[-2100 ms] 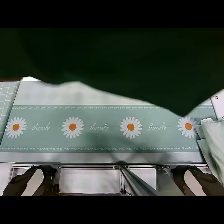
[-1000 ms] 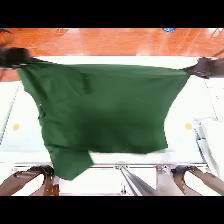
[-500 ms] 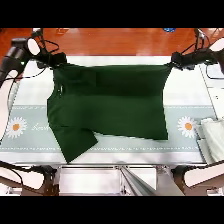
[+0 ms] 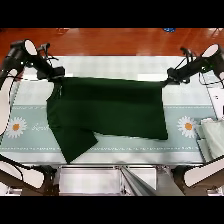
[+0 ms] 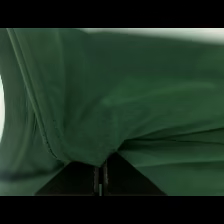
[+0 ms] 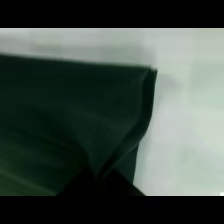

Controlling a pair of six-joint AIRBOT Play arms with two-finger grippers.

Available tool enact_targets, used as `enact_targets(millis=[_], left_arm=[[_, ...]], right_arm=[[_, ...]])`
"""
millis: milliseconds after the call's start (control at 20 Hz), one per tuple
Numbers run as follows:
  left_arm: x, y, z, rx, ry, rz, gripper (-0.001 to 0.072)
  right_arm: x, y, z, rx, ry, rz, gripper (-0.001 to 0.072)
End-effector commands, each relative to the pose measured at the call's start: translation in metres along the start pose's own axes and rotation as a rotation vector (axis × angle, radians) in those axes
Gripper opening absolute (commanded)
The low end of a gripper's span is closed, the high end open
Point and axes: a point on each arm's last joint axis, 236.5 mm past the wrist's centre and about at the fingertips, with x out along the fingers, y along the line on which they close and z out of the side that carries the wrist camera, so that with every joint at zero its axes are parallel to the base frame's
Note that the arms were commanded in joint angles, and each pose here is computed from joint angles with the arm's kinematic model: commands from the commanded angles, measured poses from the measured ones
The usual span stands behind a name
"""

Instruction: Fold the shirts.

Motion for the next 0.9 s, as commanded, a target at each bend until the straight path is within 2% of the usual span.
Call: enact_targets(millis=[0,200,250,300,450,600,700,850], left_arm=[[0.016,-0.003,-0.051,0.04,0.196,-0.071,0.0017],[0.03,-0.009,-0.07,0.043,0.255,-0.105,0.0033],[0.029,-0.009,-0.069,0.034,0.255,-0.104,0.0259],[0.027,-0.007,-0.072,0.046,0.266,-0.099,0.0499],[0.0,0.022,-0.077,0.014,0.297,-0.032,0.0508],[-0.044,0.048,-0.082,-0.074,0.221,-0.032,0.0508],[-0.059,0.071,-0.108,-0.133,0.193,-0.031,0.0508],[-0.045,0.097,-0.186,-0.311,0.207,-0.085,0.0508]], right_arm=[[0.025,-0.01,-0.047,0.031,0.162,0.009,0.0026],[0.043,-0.014,-0.058,0.066,0.174,0.02,0.004],[0.043,-0.01,-0.055,0.073,0.16,0.041,0.019],[0.042,-0.002,-0.053,0.076,0.152,0.072,0.0421],[0.003,-0.004,-0.042,0.057,0.091,0.05,0.0409],[-0.072,-0.039,-0.039,0.115,-0.064,-0.072,0.0409],[-0.102,-0.058,-0.055,0.17,-0.157,-0.124,0.0409],[-0.089,-0.054,-0.098,0.24,-0.261,-0.091,0.0409]])
